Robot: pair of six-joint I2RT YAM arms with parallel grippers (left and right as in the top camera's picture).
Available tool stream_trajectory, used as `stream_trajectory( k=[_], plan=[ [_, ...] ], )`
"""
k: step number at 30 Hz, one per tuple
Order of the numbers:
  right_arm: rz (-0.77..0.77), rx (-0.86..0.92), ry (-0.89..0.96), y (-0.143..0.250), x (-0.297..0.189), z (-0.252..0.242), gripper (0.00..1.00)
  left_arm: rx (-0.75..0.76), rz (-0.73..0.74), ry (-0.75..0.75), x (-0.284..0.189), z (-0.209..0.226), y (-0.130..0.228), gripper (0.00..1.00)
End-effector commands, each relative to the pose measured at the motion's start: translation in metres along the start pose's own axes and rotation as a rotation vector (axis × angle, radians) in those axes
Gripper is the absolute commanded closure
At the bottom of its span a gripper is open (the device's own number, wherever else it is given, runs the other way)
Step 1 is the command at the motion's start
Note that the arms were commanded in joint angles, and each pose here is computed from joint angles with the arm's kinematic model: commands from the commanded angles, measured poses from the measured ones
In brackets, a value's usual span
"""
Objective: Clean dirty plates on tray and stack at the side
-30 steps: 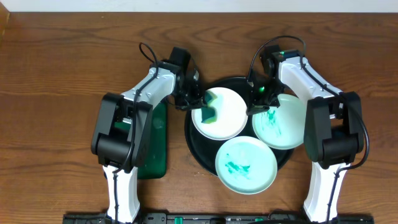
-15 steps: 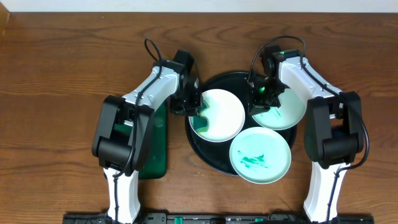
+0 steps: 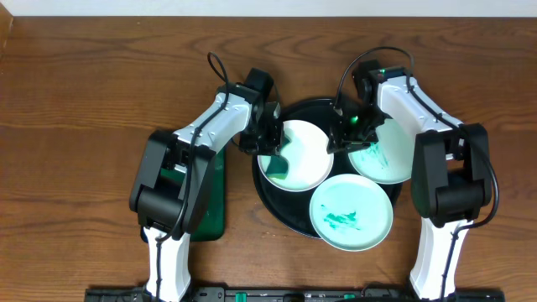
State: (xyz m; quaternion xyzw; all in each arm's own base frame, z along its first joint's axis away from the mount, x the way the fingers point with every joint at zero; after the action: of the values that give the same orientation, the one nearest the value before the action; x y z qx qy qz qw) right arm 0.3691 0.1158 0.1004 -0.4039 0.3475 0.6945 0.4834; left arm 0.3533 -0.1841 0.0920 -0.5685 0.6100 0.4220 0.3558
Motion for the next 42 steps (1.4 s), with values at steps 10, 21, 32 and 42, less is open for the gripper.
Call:
stream_trajectory(
  k=[10,21,32,42],
  plan=[
    [-0.058,0.008,-0.037,-0.013,0.005,0.012,0.72,-0.009,0.116,-0.021,0.038,0.005,0.017,0.93],
    [-0.090,0.040,0.037,-0.016,0.038,0.033,0.81,-0.014,0.126,-0.026,0.037,0.005,0.019,0.93],
    [-0.082,0.058,0.037,-0.011,0.048,0.029,0.99,0.042,0.139,0.284,0.035,-0.024,0.011,0.93],
    [-0.078,0.060,0.037,-0.010,0.048,0.029,0.99,-0.048,0.074,0.423,0.028,-0.037,-0.009,0.93]
  ],
)
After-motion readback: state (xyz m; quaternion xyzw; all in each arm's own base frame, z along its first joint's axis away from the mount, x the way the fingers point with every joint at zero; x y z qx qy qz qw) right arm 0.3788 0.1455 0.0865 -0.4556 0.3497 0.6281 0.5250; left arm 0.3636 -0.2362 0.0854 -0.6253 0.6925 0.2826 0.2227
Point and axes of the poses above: each gripper's point midway between its finger pads, its own x axis out along the fingers, its own z axis along the line the jaws close on, y = z × x, the point moved 9 cm from there along -x, back along the fingers, and after that the axes turned 6 degrees about -x, right-handed, at the moved point
